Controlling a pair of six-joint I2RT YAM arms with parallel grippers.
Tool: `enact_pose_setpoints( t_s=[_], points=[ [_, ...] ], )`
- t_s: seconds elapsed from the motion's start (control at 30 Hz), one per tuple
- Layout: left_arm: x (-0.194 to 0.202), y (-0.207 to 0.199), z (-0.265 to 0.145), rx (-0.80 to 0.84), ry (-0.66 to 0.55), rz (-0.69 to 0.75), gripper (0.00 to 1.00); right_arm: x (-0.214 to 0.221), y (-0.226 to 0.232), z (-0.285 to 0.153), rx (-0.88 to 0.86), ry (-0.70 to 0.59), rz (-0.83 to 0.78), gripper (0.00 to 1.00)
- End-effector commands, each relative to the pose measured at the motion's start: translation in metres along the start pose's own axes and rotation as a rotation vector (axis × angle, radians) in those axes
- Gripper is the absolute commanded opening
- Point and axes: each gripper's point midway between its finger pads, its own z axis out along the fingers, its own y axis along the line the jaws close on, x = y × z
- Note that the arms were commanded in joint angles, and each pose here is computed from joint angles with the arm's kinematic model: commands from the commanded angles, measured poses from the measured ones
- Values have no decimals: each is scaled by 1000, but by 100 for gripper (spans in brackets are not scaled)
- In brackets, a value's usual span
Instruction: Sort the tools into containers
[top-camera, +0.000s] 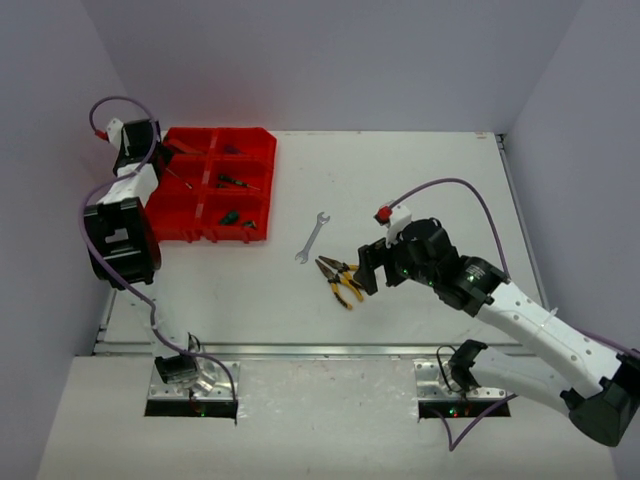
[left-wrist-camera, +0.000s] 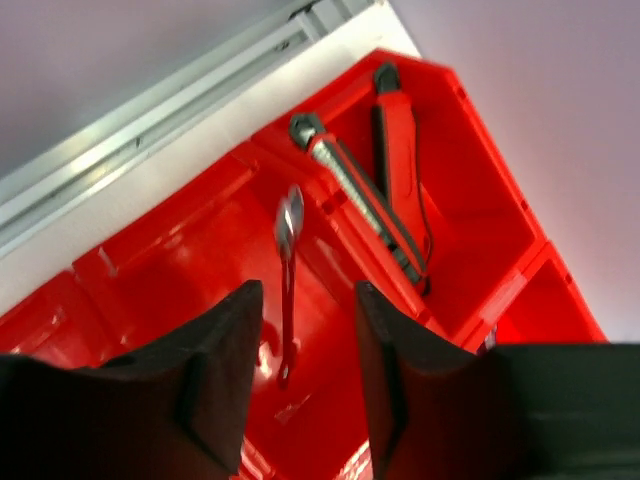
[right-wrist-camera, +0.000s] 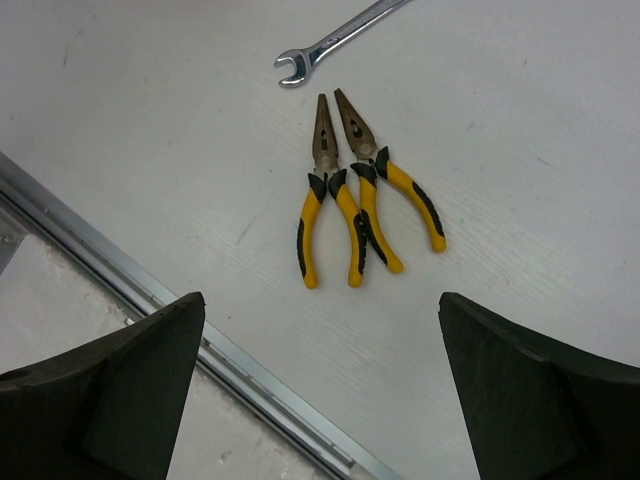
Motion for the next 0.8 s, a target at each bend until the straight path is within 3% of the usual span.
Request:
enact_pose_setpoints(
  t_s=[0.0, 0.13, 0.23, 0.3, 0.37, 0.43, 0.47, 0.53, 0.63, 0.77],
  points=[
    [-36, -39, -53, 154, -59, -66, 67, -20, 9, 20, -22, -33, 15, 99],
    [-50, -50, -99, 228, -55, -92, 77, -31, 9, 50, 12, -17, 79, 99],
    [-81, -61, -162, 328, -117, -122, 86, -46, 11, 80, 50, 21, 146, 99],
    [-91, -63, -211, 400, -126, -126, 91, -46, 8, 121, 132, 110, 233, 99],
    [-88, -61, -271, 528, -123, -114, 95, -72, 8, 151, 205, 105, 345, 99],
    [-73, -52, -312, 621, -114, -88, 98, -85, 9, 174, 262, 118, 433, 99],
    [-61, -45, -326, 653, -105, -72, 98, -68, 0, 189, 340, 185, 458, 99],
    [-15, -20, -357, 741, -58, -50, 99, -71, -14, 206, 494, 186, 557, 99],
    [42, 17, -369, 792, -14, -19, 99, -60, -28, 241, 592, 175, 579, 99],
    [72, 41, -360, 718, 16, 92, 99, -38, -58, 246, 771, 149, 580, 99]
  ],
)
